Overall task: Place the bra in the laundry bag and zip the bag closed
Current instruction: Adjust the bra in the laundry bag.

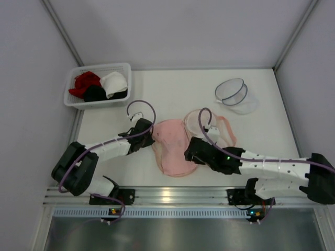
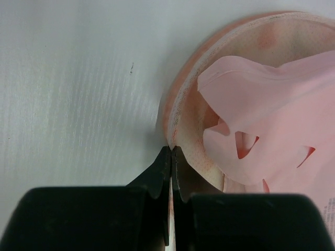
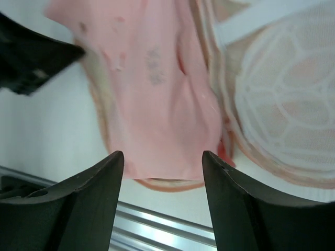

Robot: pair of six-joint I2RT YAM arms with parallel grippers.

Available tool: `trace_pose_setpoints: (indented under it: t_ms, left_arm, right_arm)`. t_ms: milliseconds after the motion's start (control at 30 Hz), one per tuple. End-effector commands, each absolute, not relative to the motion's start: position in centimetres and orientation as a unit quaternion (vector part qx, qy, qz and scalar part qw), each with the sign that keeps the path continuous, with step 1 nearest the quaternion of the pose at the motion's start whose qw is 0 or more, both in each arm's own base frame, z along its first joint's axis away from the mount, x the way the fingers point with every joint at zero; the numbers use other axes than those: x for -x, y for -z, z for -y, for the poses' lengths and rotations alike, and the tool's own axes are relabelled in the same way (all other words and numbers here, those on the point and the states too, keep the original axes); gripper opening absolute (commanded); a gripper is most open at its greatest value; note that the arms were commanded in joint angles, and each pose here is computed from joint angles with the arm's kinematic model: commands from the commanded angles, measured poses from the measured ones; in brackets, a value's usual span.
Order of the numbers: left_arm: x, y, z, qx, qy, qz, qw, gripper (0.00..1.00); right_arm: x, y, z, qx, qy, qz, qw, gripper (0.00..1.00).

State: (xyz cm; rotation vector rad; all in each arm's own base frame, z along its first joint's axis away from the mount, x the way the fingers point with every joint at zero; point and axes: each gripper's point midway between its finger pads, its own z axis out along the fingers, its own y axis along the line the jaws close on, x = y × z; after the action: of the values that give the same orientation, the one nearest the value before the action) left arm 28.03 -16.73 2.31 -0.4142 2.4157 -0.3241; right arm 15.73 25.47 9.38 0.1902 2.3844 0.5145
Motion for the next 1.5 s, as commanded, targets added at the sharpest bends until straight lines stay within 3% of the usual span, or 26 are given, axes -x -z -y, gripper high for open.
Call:
trace_pose_setpoints:
  t_ms: [0, 133, 267, 567, 900, 1133, 1300, 1467]
  left_arm:
    - [-29.0, -4.8, 17.5, 0.124, 0.136, -0.919, 0.347, 0.00]
    - [-29.1, -5.0, 17.6, 0.114, 0.132, -0.922, 0.345, 0.00]
    - [-29.0, -5.1, 17.8, 0.111, 0.139, -0.922, 0.343, 0.00]
    - [-28.8, -4.5, 18.0, 0.113, 0.139, -0.926, 0.332, 0.00]
    - [-28.3, -4.5, 17.6, 0.115, 0.140, -0.925, 0.334, 0.00]
    - [-28.2, -4.3, 17.6, 0.117, 0.139, -0.926, 0.332, 0.00]
    - [-28.1, -4.2, 17.6, 0.116, 0.141, -0.926, 0.330, 0.00]
    - [-28.1, -4.4, 17.5, 0.115, 0.140, -0.925, 0.333, 0.00]
  right_arm:
    - [-17.8, -16.8, -24.9, -0.042, -0.213, -0.882, 0.419, 0.63]
    - [-19.9, -17.9, -22.9, -0.040, -0.190, -0.880, 0.433, 0.56]
    - [-18.2, -15.0, -22.7, -0.039, -0.206, -0.906, 0.368, 0.44]
    - [-15.0, -7.0, -24.9, -0.025, -0.203, -0.939, 0.276, 0.43]
    - [-16.2, -6.1, -28.0, -0.020, -0.234, -0.930, 0.283, 0.39]
    - [-16.9, -5.6, -29.1, -0.012, -0.252, -0.920, 0.300, 0.13]
    - [-18.5, -7.8, -30.4, 0.014, -0.278, -0.893, 0.353, 0.08]
    - [-18.5, -6.2, -28.8, 0.012, -0.256, -0.900, 0.351, 0.08]
